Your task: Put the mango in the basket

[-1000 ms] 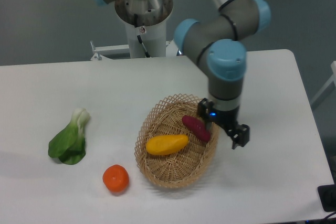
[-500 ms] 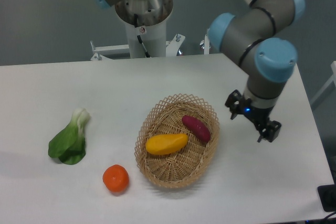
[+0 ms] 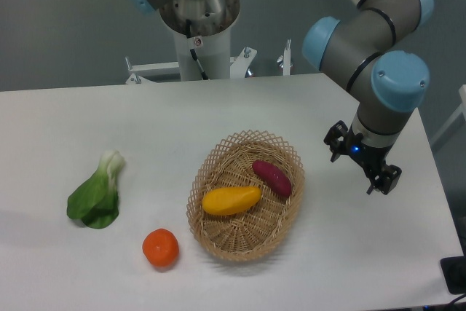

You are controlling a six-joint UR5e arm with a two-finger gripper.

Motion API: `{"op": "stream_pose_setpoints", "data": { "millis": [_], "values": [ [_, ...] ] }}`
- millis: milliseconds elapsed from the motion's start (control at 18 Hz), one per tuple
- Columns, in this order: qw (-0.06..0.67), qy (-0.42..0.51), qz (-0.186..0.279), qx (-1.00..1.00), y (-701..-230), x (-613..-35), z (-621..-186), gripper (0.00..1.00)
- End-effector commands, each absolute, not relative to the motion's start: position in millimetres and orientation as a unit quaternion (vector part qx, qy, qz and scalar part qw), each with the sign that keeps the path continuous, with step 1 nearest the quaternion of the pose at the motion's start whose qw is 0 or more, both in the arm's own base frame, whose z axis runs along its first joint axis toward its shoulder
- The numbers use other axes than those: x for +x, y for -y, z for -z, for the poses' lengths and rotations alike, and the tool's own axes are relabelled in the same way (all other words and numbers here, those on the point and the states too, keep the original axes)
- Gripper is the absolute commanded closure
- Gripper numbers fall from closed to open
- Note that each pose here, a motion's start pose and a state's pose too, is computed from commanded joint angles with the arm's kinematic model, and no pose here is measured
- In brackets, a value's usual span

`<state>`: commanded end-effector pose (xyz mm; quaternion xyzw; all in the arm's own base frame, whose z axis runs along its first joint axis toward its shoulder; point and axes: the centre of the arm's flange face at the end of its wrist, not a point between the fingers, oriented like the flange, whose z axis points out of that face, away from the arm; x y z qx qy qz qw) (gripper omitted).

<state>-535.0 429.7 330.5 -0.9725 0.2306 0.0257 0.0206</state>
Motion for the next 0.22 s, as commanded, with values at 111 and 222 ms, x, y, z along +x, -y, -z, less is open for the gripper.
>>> {"op": "stream_pose_setpoints", "data": {
  "millis": [111, 222],
  "values": [
    [0.021, -0.231, -0.026, -0.972, -429.7, -535.0, -330.5, 0.00],
    [0.021, -0.231, -0.026, -0.972, -429.6, -534.8, -329.9, 0.00]
  ]
}}
